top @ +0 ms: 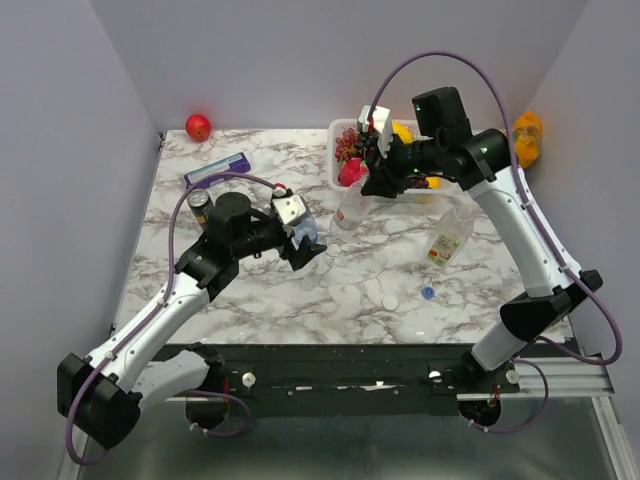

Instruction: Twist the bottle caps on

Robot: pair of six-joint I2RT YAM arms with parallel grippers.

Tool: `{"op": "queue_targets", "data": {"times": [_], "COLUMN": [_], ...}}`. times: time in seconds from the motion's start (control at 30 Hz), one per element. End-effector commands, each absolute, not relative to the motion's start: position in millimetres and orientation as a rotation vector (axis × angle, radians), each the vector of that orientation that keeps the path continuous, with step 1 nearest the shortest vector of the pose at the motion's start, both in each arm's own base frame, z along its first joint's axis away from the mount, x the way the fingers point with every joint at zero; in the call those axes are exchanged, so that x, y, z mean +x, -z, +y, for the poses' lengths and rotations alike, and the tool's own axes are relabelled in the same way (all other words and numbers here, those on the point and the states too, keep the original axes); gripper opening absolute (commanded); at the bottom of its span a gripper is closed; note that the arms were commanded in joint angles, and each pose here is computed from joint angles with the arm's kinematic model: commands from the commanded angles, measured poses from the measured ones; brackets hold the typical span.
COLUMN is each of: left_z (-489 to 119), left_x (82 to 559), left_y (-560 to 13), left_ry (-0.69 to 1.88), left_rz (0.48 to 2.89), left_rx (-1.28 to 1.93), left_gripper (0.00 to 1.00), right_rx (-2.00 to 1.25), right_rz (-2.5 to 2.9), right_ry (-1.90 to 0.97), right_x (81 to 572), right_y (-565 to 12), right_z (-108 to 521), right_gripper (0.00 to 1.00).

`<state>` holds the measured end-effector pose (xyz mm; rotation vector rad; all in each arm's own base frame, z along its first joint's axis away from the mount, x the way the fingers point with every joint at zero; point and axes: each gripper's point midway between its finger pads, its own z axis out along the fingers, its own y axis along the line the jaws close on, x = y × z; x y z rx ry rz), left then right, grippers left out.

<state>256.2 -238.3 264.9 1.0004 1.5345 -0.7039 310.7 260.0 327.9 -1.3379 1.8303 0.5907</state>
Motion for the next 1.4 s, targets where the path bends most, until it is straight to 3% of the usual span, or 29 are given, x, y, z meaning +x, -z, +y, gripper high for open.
{"op": "queue_targets", "data": {"times": [0.0,0.43,0.83,0.93,0.97,1.07,1.27,1.33,1.37], "left_z": [-269,-310,-313,-308,-305,-292,-231,-207,-189], "left_x": [248,253,237,241,241,250,269,275,282], "left_y": [-257,-246,-250,-253,-253,-266,-303,-323,-325], "left_ry": [0.719,0.771,0.847,0.816,0.811,0.768,0.561,0.497,0.436], "left_rz": [1.428,1.375,1.362,1.367,1.383,1.4,1.473,1.471,1.503], "left_rx": [1.109,1.163,1.19,1.179,1.176,1.109,0.973,0.889,0.827], "left_gripper": [0.99,0.99,0.67,0.58,0.53,0.49,0.41,0.38,0.32], "right_rx": [-1.413,-1.451,-1.475,-1.47,-1.464,-1.424,-1.261,-1.312,-1.345], "right_rz": [1.789,1.631,1.642,1.642,1.642,1.626,1.523,1.534,1.54], "right_ry": [-0.729,-0.979,-1.01,-1.017,-1.014,-0.948,-0.733,-0.711,-0.714], "right_x": [272,220,218,219,220,228,250,254,253], "right_y": [-347,-384,-375,-377,-380,-395,-439,-417,-407], "right_z": [262,275,280,283,283,281,262,262,263], "right_gripper": [0.08,0.08,0.1,0.22,0.37,0.6,0.76,0.78,0.78]}}
